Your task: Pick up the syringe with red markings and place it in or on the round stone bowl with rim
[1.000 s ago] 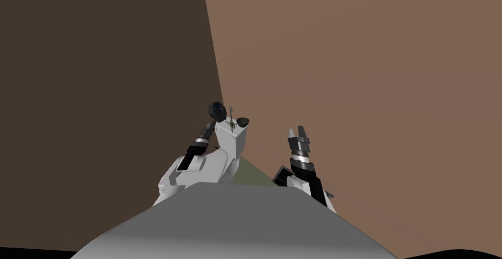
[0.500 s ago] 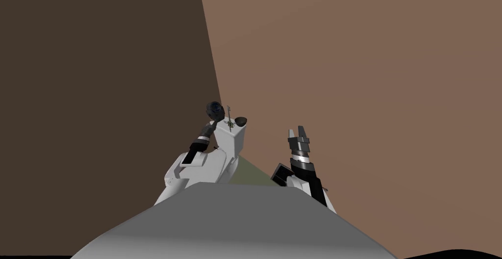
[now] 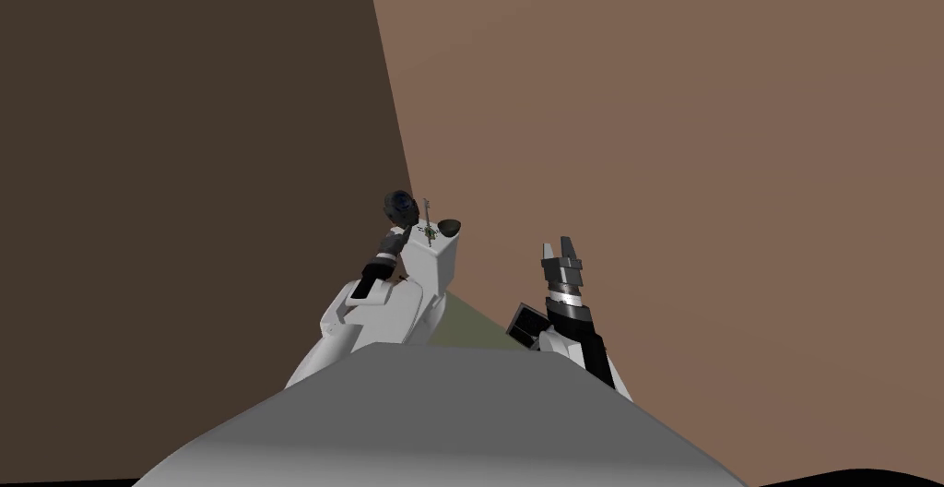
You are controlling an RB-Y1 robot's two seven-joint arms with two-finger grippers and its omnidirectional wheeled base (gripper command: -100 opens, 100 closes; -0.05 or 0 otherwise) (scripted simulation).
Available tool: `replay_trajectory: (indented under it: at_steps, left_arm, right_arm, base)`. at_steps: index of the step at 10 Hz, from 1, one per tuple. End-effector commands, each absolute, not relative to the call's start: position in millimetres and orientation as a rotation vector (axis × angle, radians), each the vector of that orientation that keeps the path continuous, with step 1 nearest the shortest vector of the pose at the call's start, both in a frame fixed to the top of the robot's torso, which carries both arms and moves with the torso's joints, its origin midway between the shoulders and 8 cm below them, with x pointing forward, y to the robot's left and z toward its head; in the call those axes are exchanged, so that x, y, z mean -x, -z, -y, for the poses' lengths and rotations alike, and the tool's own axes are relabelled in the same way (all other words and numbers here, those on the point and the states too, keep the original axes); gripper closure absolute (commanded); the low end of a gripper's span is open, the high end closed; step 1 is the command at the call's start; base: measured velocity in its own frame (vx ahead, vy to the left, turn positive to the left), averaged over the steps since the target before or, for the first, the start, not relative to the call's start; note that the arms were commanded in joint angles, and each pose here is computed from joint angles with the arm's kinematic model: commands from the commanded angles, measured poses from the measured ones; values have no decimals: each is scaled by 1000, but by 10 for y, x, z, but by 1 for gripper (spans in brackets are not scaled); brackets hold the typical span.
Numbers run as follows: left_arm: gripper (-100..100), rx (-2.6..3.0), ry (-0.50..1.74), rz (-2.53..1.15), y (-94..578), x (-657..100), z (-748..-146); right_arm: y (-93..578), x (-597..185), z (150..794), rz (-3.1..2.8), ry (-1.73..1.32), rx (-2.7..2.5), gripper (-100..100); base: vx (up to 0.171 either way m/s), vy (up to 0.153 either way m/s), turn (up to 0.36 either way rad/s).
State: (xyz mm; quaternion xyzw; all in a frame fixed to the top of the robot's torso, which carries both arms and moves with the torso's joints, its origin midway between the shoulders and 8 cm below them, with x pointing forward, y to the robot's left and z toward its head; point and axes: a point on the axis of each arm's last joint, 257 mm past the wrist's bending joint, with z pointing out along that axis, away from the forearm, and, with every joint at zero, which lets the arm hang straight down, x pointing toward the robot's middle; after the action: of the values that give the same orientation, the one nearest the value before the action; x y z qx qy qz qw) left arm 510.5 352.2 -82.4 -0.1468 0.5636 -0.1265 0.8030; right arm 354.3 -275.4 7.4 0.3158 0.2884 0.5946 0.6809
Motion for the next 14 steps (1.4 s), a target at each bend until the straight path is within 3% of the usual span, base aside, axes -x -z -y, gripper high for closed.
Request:
replay_trajectory:
  at_steps: [1,10,14]
  left_arm:
    - [-100,298,211,-1235,884,-5196,-3570]
    - [-100,234,-39,-1374,1220,-5617,-3762]
    - [-100,230,-44,-1375,1220,-5617,-3762]
  right_arm:
    - [-74,-3543,2754,-647,-1334,-709,0]
    - [-74,-3543,2754,-647,-1334,-709,0]
    - [-74,-3543,2754,-647,-1334,-709,0]
  base:
    - [-7,-29,-33]
    - [-5,-27,-36]
    - [-3,-10,-8]
